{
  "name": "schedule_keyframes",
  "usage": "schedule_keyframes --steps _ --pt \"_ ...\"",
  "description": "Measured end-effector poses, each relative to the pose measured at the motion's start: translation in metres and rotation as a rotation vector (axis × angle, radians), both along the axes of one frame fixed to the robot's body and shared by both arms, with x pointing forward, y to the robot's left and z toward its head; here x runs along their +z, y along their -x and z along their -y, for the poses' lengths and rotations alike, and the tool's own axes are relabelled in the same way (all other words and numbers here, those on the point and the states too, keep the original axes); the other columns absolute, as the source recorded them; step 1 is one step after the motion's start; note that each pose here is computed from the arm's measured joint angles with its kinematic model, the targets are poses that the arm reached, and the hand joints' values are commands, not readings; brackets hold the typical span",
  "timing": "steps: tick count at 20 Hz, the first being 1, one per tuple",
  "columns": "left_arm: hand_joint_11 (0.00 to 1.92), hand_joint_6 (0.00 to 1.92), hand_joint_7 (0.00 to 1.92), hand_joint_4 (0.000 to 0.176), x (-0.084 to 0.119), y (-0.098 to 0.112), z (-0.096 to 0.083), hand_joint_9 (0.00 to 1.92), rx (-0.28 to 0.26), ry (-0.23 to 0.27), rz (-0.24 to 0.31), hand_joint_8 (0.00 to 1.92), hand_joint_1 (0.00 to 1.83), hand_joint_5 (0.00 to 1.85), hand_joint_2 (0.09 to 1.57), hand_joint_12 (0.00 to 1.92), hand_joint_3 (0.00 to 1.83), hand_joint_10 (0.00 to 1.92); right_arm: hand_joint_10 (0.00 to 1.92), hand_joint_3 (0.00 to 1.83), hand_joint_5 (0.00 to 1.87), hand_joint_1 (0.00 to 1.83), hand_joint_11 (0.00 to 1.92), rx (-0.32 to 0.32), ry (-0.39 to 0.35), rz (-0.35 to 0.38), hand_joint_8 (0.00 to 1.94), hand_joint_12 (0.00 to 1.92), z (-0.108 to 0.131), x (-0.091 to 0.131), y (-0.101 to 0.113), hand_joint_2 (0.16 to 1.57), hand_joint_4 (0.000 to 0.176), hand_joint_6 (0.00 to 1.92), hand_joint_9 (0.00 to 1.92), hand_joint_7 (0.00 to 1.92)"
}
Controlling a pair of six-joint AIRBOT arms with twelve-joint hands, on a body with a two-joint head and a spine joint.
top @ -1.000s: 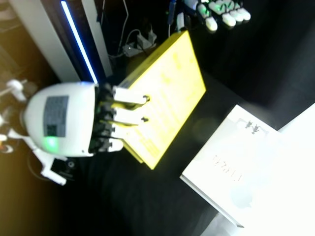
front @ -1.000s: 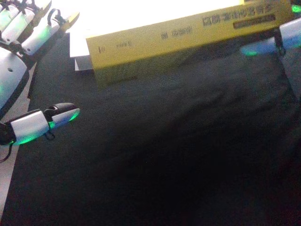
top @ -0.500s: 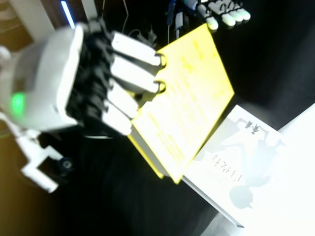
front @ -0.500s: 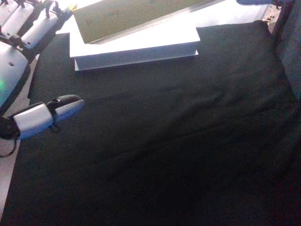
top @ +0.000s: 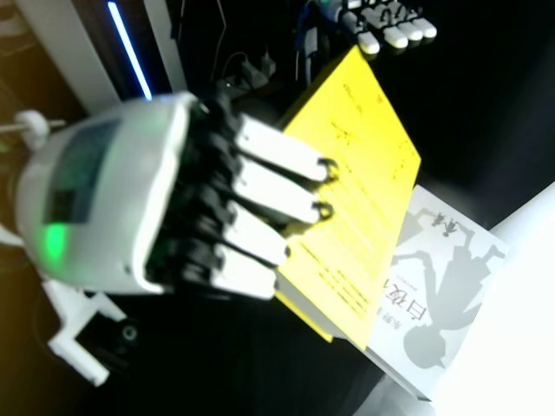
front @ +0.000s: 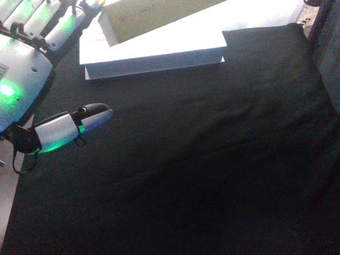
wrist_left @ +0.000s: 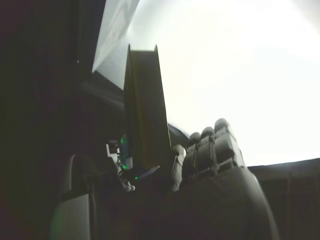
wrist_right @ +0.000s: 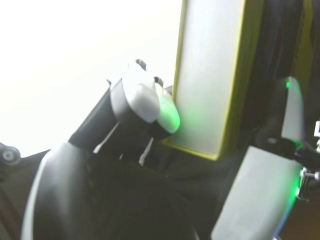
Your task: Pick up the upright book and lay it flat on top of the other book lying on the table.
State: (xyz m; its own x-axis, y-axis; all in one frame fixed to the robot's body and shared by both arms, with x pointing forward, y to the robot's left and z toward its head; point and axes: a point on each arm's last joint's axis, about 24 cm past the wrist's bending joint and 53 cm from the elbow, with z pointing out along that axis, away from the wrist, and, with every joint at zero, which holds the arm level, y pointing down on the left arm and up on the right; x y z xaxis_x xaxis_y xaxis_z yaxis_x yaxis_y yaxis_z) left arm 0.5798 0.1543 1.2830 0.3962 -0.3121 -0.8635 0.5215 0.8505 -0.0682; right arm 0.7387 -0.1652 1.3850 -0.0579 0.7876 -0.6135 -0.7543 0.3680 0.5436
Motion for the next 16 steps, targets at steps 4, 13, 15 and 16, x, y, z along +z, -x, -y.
schedule_keyframes --steps 4,13,15,16 --pt "0.00 0.00 0.00 0.137 0.001 0.004 0.005 0.00 -0.020 -0.011 0.014 0.00 0.51 0.00 1.09 0.00 0.02 0.00 1.92 0.96 1.32 1.56 1.55 -0.014 -0.010 -0.025 1.94 1.92 0.005 -0.003 -0.008 0.73 0.159 1.92 1.61 1.48" --pt "0.00 0.00 0.00 0.131 0.002 0.008 0.008 0.00 -0.039 -0.033 0.023 0.00 0.47 0.00 1.10 0.00 0.01 0.00 1.92 1.00 1.26 1.47 1.58 -0.064 -0.073 -0.068 1.94 1.92 0.031 -0.001 -0.019 0.75 0.176 1.92 1.55 1.42" --pt "0.00 0.00 0.00 0.155 0.001 0.004 0.004 0.00 -0.023 -0.024 0.012 0.00 0.48 0.00 1.11 0.00 0.01 0.00 1.92 1.00 1.27 1.48 1.57 -0.069 -0.084 -0.070 1.94 1.92 0.035 0.000 -0.020 0.75 0.176 1.92 1.55 1.43" --pt "0.00 0.00 0.00 0.142 0.001 0.004 0.003 0.00 -0.020 -0.023 0.010 0.00 0.48 0.00 1.11 0.00 0.01 0.00 1.92 1.00 1.27 1.47 1.57 -0.071 -0.089 -0.072 1.94 1.92 0.036 0.001 -0.020 0.74 0.176 1.92 1.54 1.43"
